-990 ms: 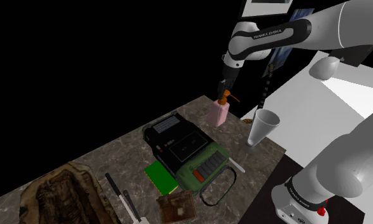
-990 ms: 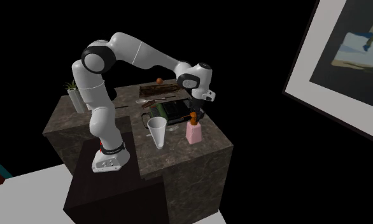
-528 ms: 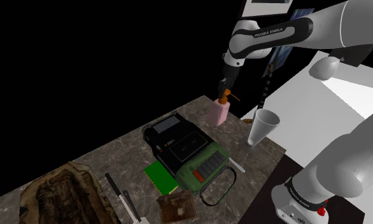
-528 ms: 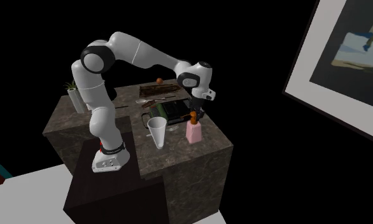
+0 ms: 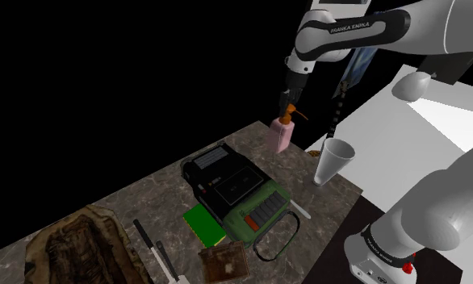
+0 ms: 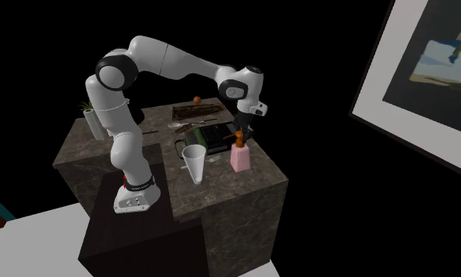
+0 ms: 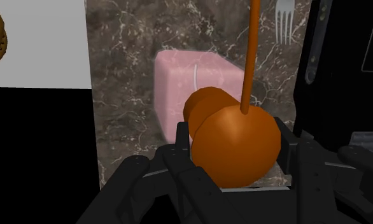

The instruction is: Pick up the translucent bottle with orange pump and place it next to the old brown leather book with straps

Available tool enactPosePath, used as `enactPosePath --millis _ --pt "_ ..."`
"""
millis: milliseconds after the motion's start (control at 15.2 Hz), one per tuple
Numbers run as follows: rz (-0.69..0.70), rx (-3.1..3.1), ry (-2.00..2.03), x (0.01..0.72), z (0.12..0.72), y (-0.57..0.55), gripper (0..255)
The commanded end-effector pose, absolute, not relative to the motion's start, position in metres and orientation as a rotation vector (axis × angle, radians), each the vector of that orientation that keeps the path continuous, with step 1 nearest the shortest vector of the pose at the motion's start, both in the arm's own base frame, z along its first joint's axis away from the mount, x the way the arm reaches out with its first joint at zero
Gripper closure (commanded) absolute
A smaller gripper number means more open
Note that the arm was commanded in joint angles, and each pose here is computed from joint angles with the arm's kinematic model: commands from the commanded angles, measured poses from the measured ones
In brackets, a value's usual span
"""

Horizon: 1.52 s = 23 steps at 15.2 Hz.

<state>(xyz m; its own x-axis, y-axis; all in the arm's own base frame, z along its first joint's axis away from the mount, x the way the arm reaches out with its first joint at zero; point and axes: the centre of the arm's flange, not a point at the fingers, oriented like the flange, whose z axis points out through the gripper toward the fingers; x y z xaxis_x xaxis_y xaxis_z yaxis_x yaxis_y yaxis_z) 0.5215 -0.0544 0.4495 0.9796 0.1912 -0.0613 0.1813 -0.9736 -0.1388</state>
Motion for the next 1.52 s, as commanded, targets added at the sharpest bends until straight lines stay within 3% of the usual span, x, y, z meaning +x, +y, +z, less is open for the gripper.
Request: enactPosePath --millis 0,1452 --pt "0.112 -2.993 -0.283 0.521 0.461 -0.054 255" --pt "0.112 -2.993 -0.283 0.521 0.577 -0.054 255"
